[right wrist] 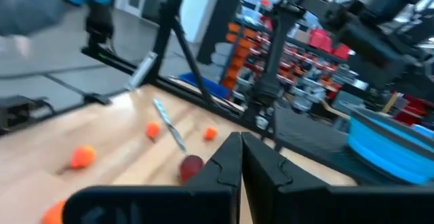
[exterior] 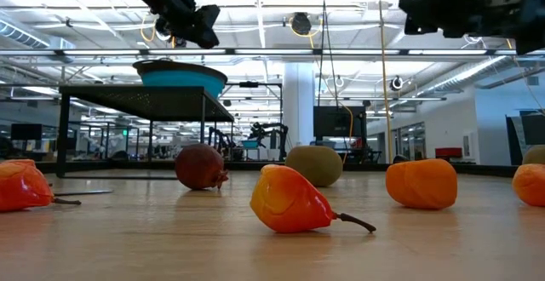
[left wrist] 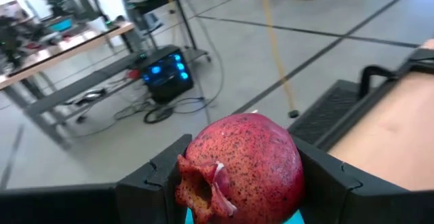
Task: Pick & Place Fruit
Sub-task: Put the right pomegranate into the blue strainer bowl on the shelf
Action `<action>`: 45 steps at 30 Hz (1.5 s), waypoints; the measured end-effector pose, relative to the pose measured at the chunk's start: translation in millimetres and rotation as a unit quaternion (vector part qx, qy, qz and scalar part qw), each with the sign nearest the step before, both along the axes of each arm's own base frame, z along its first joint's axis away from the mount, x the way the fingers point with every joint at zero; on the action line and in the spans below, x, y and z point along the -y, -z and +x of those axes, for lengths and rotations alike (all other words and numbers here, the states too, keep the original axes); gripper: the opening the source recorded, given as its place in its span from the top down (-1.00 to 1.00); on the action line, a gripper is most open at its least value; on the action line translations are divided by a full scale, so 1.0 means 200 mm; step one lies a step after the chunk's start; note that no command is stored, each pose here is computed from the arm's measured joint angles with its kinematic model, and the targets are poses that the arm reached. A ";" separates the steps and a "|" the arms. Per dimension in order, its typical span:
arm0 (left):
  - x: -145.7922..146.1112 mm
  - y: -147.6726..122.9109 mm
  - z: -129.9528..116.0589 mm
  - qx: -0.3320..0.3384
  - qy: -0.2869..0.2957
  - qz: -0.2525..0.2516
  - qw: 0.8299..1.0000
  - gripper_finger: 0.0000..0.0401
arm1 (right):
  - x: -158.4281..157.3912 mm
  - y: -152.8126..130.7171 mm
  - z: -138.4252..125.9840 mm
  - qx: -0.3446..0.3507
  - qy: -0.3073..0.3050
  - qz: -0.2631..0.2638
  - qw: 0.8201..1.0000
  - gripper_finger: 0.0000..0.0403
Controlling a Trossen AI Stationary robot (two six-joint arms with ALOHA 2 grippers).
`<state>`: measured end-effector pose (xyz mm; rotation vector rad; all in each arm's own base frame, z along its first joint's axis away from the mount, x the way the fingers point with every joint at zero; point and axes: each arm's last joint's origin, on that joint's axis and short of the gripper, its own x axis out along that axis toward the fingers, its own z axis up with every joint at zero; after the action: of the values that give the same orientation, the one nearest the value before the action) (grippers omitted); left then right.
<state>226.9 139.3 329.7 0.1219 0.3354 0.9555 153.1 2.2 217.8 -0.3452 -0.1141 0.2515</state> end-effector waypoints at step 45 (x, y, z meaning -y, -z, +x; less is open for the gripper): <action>-0.26 -0.06 -0.18 -0.014 -0.061 -0.246 0.967 -0.01 | 0.02 0.02 -0.04 0.011 0.015 -0.001 1.000 1.00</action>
<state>190.9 191.5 342.0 -0.3424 0.6012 0.9665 145.0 -2.6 213.1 -0.3507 -0.1310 0.2175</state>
